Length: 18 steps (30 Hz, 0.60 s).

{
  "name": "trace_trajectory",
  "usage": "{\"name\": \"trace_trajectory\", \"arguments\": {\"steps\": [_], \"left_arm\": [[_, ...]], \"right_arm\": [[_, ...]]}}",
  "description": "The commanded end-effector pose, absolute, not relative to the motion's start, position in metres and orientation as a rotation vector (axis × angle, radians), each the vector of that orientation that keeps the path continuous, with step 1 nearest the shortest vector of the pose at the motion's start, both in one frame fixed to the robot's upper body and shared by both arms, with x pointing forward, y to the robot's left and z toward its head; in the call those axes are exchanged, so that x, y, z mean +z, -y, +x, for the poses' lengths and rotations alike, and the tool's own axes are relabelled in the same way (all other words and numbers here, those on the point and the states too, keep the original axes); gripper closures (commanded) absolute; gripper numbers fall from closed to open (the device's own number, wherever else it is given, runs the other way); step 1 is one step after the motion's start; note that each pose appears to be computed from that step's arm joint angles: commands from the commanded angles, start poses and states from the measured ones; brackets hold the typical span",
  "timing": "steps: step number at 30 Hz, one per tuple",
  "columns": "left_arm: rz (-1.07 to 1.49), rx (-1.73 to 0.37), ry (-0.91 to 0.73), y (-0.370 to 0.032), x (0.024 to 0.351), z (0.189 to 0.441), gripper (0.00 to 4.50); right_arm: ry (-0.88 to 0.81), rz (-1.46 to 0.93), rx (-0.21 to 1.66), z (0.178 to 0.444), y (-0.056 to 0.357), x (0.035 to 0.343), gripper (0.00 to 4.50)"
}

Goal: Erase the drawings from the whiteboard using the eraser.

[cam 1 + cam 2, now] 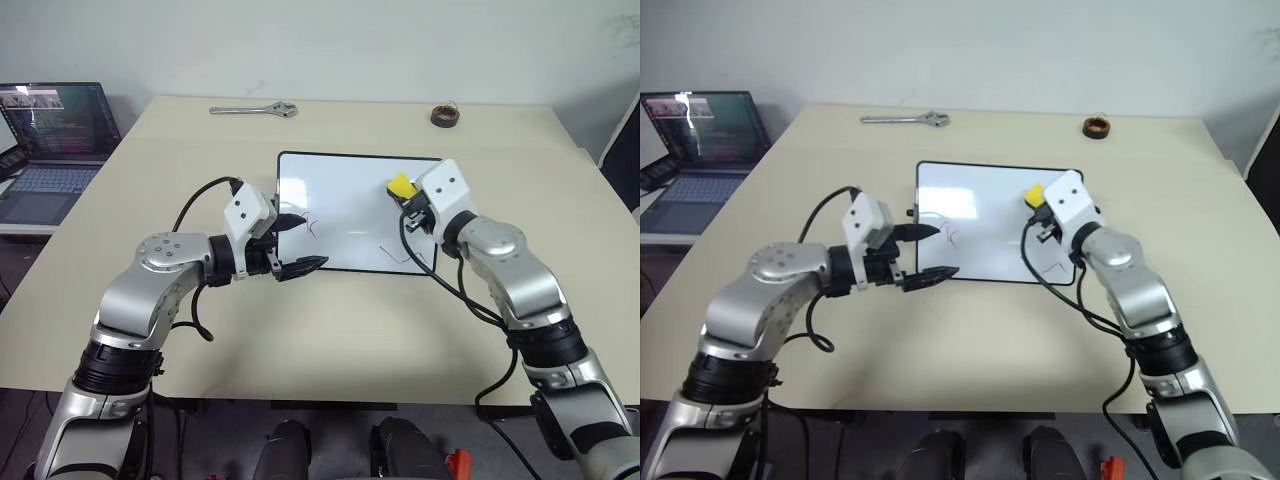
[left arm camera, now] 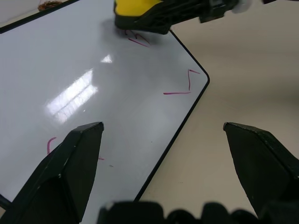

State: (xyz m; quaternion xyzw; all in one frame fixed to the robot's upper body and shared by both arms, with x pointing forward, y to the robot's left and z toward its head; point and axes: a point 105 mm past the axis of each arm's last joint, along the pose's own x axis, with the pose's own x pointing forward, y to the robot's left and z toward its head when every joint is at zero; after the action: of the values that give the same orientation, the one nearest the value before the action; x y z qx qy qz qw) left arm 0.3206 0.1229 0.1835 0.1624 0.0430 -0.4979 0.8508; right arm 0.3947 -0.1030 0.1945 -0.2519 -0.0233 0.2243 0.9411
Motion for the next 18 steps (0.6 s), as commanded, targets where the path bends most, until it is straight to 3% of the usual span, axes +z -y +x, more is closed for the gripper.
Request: {"name": "trace_trajectory", "arguments": {"steps": [1, 5, 11, 18], "left_arm": [[0.389, -1.058, -0.042, -0.121, 0.192, 0.316, 0.00], [0.390, -1.053, -0.042, -0.122, 0.191, 0.315, 0.00], [0.384, -1.058, -0.040, -0.121, 0.190, 0.316, 0.00], [0.384, -1.065, -0.042, -0.120, 0.188, 0.315, 0.00]], "right_arm": [[0.030, -0.560, 0.417, 0.401, 0.117, 0.189, 3.39], [-0.079, -0.565, 0.425, 0.393, 0.135, 0.165, 3.39], [-0.143, -0.763, 0.564, 0.372, 0.131, 0.145, 3.39], [0.026, -0.677, 0.371, 0.406, 0.128, 0.194, 3.40]]}}
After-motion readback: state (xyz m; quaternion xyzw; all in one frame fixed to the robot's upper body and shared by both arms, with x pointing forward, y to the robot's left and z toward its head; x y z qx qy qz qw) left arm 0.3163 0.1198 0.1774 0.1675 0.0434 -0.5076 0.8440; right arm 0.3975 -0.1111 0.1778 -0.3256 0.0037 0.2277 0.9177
